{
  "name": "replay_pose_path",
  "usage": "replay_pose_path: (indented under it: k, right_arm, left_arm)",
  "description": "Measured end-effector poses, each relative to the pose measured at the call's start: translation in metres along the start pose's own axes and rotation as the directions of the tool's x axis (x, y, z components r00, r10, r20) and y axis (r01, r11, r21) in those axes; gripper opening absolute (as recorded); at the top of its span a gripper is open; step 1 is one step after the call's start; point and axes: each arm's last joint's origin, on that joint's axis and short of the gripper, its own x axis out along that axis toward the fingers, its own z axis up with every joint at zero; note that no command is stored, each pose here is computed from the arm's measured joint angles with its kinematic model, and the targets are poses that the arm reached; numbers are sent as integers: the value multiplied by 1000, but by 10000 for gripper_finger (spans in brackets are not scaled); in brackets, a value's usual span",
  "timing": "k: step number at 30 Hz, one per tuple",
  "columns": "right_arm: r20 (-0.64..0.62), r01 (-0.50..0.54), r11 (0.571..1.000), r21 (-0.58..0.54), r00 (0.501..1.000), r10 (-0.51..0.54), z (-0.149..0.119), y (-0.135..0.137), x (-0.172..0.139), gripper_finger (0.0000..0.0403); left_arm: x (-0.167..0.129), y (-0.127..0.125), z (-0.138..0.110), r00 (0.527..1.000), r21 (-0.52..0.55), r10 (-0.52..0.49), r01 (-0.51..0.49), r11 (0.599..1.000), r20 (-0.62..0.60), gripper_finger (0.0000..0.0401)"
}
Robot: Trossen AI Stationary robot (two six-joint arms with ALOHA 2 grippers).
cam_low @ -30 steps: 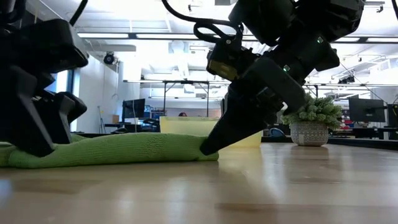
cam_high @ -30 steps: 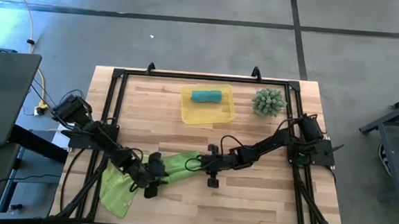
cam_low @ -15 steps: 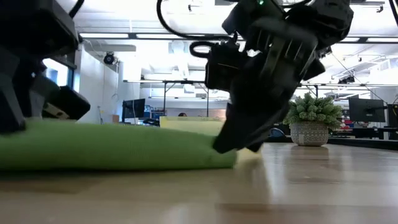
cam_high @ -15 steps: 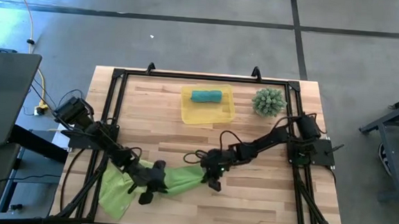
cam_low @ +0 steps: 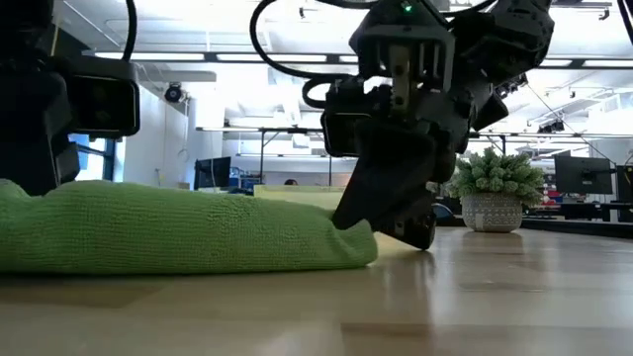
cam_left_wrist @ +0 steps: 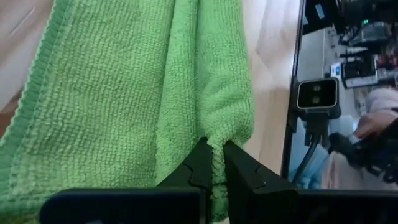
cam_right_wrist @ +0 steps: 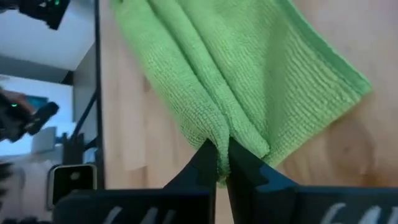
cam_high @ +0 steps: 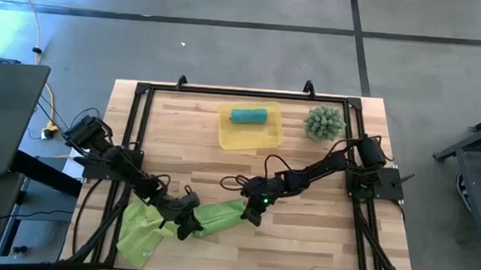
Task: Roll microfiber towels into tight, uniform cylinder then place into a basket
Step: Roll the green microfiber cloth
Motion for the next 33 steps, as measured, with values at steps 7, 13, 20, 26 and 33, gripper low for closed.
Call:
replay_pose_path:
  k: [7, 13, 20, 26, 33]
  right_arm:
    - [33, 24, 963, -270, 999, -16, 2, 2, -4, 77]
    - [52, 59, 925, -376, 998, -42, 12, 8, -29, 143]
    - [160, 166, 694, -700, 984, -75, 7, 43, -52, 153]
    - [223, 232, 349, -908, 972, -67, -24, 72, -30, 154]
    - [313, 328, 272, -905, 945, -98, -35, 65, -2, 169]
  left_arm:
    - [0, 6, 0, 996, -85, 92, -94, 992, -19, 10]
    - [0, 7, 1, 993, -13, 116, -116, 993, -35, 10]
    - [1, 7, 2, 985, 4, 163, -163, 987, -50, 10]
    - [1, 7, 2, 985, 5, 165, -164, 986, -46, 10]
    - [1, 7, 3, 986, 2, 163, -163, 987, -42, 10]
